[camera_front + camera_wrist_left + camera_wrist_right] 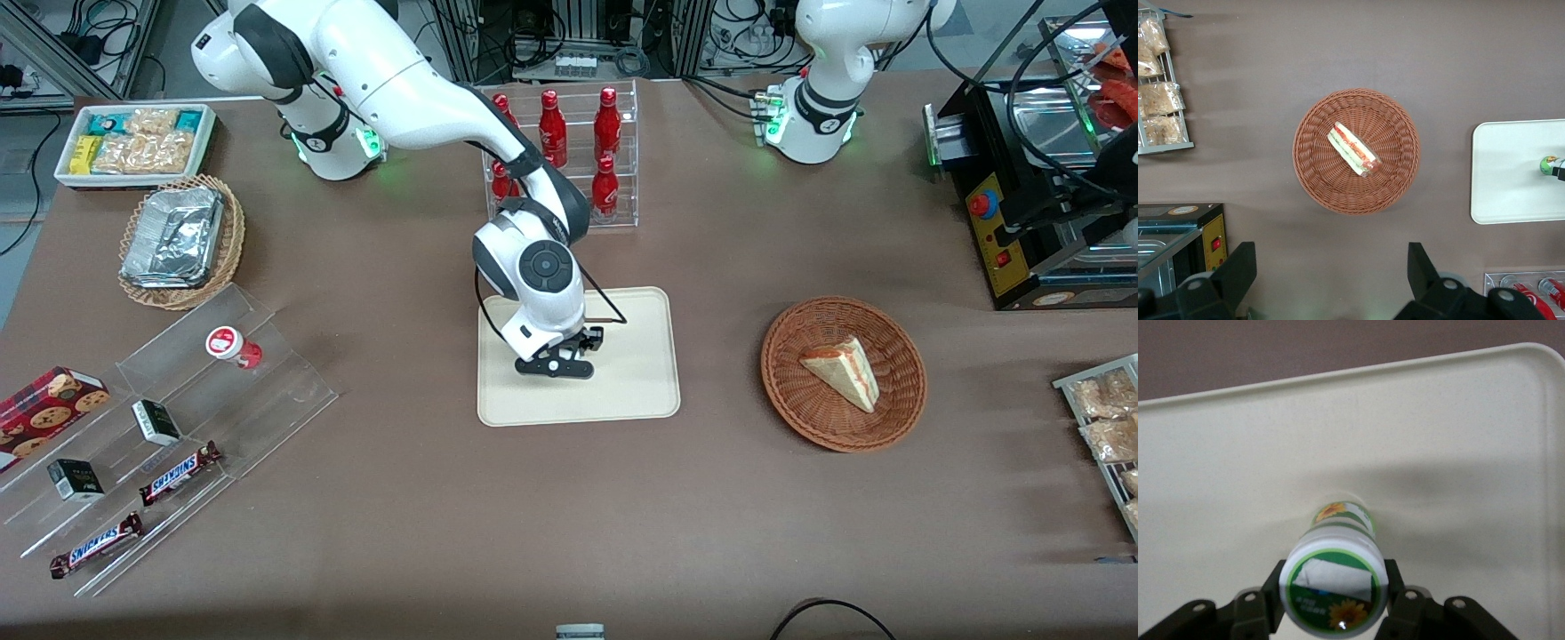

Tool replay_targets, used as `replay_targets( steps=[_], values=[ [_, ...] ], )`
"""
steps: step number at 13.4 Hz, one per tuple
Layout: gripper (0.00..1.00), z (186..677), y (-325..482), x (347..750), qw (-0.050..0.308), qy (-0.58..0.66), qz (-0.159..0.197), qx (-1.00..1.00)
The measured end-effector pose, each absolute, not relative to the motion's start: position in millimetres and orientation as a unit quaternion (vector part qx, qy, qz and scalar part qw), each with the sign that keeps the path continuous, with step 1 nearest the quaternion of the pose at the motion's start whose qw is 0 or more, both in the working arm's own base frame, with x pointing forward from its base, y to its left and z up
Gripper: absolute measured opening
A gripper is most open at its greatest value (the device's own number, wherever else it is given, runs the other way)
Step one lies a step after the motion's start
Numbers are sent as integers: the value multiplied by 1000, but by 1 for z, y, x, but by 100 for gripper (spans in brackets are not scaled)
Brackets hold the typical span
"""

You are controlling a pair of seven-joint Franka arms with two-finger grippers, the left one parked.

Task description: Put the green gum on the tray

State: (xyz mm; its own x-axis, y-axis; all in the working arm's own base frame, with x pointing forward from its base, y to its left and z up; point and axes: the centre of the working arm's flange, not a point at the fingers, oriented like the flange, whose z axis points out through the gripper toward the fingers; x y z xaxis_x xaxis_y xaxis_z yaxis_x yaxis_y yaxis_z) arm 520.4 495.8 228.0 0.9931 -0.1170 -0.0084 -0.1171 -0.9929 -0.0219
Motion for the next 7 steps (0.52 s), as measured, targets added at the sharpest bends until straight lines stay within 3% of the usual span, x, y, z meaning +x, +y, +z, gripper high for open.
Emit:
replay_targets(
  steps=[4,7],
  values=[
    [99,230,497,523,-3,36,-19,-999],
    [100,239,500,526,3,35,-27,-999]
  ],
)
